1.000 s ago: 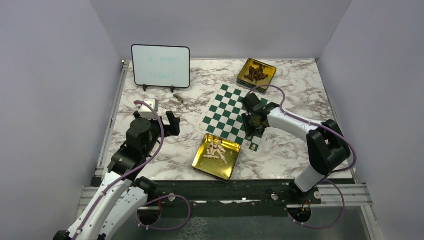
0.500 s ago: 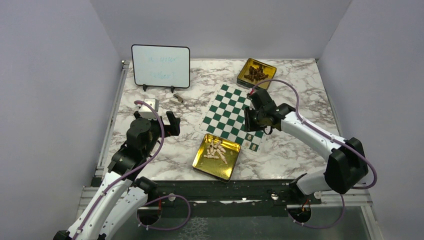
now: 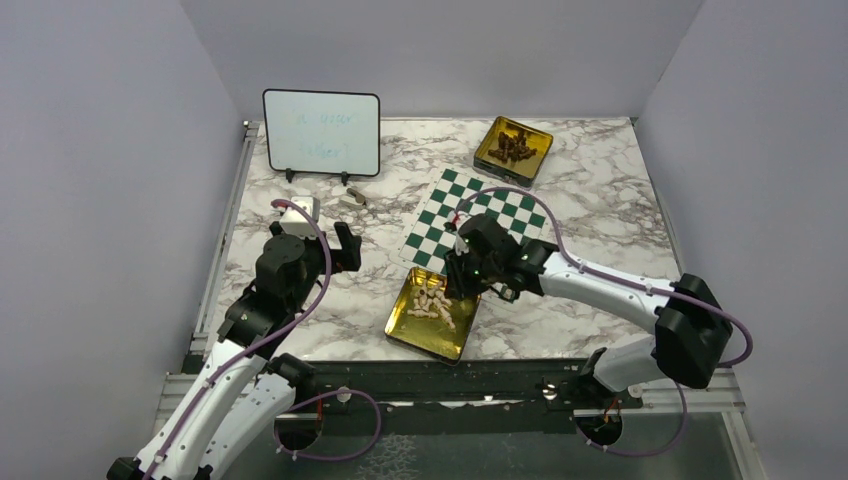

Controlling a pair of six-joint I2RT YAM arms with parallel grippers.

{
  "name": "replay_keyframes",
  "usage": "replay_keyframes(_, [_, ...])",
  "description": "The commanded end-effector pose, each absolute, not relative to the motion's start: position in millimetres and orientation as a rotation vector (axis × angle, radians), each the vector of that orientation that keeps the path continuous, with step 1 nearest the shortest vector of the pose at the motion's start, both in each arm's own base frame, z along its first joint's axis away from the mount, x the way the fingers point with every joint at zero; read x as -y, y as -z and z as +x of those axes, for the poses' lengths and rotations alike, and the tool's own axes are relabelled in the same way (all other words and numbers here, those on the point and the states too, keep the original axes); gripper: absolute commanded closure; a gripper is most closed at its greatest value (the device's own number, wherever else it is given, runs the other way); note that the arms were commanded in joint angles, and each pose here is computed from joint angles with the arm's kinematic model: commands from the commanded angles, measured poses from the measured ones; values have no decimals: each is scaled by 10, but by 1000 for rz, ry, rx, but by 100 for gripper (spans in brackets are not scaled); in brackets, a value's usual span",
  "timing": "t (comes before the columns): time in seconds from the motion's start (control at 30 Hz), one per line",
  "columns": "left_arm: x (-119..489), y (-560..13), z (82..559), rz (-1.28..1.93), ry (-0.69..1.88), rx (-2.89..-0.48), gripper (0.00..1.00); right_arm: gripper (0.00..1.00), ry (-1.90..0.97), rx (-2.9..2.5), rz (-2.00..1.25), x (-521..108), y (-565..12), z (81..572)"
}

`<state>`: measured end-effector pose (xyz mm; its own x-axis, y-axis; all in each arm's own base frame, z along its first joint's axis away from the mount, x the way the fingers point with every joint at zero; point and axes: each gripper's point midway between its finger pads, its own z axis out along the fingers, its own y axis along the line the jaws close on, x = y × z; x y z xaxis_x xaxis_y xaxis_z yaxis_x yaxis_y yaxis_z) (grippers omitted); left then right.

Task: Set up the chess pieces on the board
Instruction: Pick up the chess piece from the storage box.

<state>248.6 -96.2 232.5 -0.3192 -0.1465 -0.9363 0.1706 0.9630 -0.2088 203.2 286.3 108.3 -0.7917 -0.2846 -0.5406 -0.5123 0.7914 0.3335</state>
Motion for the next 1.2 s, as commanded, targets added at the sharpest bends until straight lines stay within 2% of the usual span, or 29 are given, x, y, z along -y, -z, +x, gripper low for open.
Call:
replay_keyframes(0.0, [974, -2401, 2498, 21, 328, -1835, 1, 66, -757, -2450, -665, -3143, -1019, 1937])
replay_keyframes(0.47, [968, -2429, 2481, 20, 334, -1823, 1, 67, -700, -2471, -857, -3461, -620, 1736])
replay_keyframes(1.17, [968, -2433, 2482, 22, 333, -1821, 1, 63, -649, -2469, -931, -3521, -459, 1781])
